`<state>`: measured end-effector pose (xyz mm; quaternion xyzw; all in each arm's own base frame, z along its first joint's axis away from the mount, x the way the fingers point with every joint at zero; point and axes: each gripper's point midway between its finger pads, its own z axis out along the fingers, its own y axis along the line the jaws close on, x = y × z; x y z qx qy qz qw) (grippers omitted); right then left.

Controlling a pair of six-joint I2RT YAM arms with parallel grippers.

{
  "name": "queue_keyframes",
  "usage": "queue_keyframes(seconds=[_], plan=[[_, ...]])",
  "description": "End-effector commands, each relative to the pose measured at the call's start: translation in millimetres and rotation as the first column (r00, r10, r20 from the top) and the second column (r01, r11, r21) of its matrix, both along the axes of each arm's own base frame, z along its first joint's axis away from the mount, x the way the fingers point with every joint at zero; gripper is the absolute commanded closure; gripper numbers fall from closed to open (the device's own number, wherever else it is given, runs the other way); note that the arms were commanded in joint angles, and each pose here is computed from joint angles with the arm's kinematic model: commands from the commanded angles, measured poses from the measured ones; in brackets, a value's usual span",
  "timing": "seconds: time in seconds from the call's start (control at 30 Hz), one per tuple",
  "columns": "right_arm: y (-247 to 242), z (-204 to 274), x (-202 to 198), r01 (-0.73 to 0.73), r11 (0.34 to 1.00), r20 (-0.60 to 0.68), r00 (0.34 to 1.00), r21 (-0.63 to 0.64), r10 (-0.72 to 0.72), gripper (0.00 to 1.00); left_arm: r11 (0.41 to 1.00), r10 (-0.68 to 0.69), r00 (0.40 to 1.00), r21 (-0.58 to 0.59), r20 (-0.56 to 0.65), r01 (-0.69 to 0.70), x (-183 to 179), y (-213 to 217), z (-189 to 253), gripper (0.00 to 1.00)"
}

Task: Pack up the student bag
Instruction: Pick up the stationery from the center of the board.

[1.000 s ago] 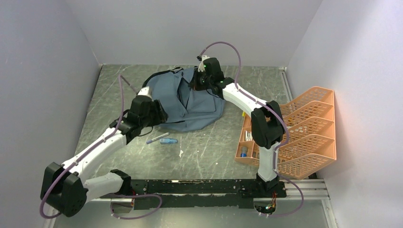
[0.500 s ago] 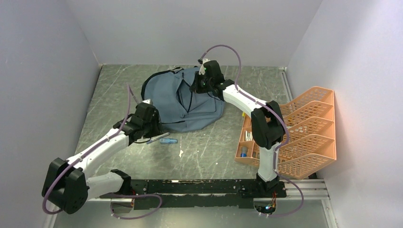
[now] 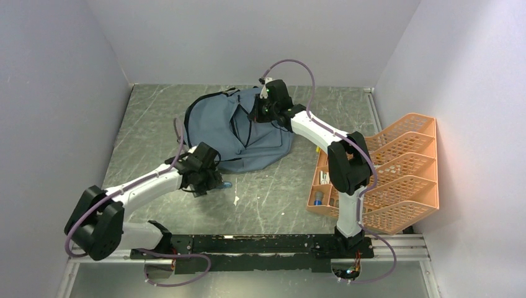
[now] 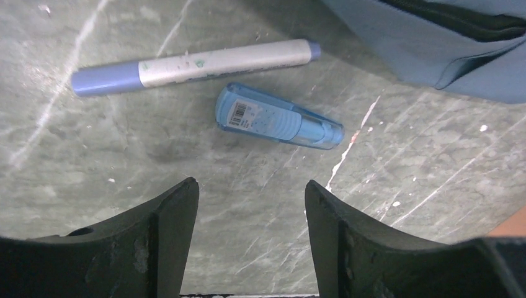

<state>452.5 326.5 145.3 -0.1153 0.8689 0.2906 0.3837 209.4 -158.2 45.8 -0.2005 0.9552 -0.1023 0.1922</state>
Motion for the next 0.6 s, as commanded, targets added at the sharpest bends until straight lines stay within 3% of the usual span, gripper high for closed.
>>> queue_keyframes(seconds=[0.0,0.57], plan=[[-10.7,-3.9,-7.7,0.017,1.0,-0.038,0.999,-0.022,-0.017,1.0,0.994,0.109,0.993,-0.018,-0.049,-0.11,1.9,-11.5,-3.5,0.32],[-13.4,-6.0,-8.7,0.023,0.999,-0.044,0.999,-0.031,-0.024,1.0,0.977,0.21,0.976,0.049,-0.052,-0.207,25.7,-15.1,-10.7,0.34]])
